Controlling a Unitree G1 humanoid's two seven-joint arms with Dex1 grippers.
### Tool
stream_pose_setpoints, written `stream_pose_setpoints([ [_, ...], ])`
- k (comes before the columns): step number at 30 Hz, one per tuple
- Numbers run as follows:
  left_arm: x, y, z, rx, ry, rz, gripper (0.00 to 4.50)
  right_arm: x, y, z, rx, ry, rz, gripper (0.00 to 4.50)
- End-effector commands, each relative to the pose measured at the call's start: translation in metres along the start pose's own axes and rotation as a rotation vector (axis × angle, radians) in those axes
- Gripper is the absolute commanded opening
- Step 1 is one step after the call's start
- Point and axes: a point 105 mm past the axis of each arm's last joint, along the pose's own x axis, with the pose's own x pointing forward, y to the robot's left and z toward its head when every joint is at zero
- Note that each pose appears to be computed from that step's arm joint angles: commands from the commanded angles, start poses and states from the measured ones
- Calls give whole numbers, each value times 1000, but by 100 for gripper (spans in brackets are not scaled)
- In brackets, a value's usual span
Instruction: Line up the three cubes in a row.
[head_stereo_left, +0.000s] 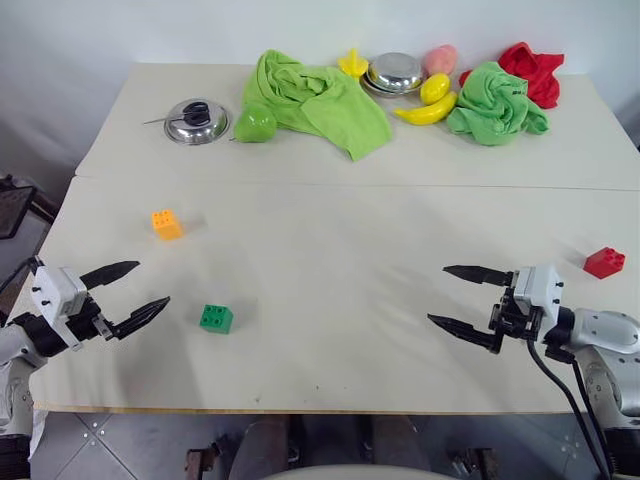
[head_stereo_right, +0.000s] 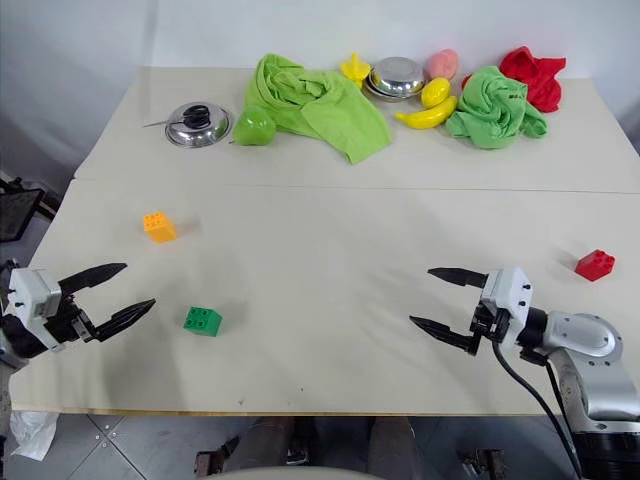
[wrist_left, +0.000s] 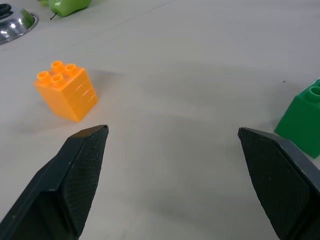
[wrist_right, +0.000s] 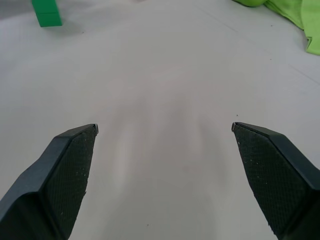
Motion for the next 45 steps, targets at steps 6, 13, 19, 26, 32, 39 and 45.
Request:
stream_pose_setpoints([
  [6,18,-13,41,-63,-144,-60,439,-14,-7,10,-47,-28,-104,450],
  [13,70,-47,89,-96,-221,-264,439,-73,-30,38,79,-203,-575,450],
  [19,107,-84,104,-73,-232,-427,439,-168,-11,28,71,-115,-1078,450],
  [26,121,-100,96,-84,-205,-522,439,-212,17,-13,215,36,-1358,450],
  [32,125,-93,96,-38,-210,-464,439,-189,-23,3,266,47,-1284,450],
  [39,125,-102,98,-43,-227,-466,439,-185,-80,-4,445,276,-1335,450],
  [45,123,-117,101,-31,-236,-582,439,-192,-119,-17,539,388,-1441,450],
])
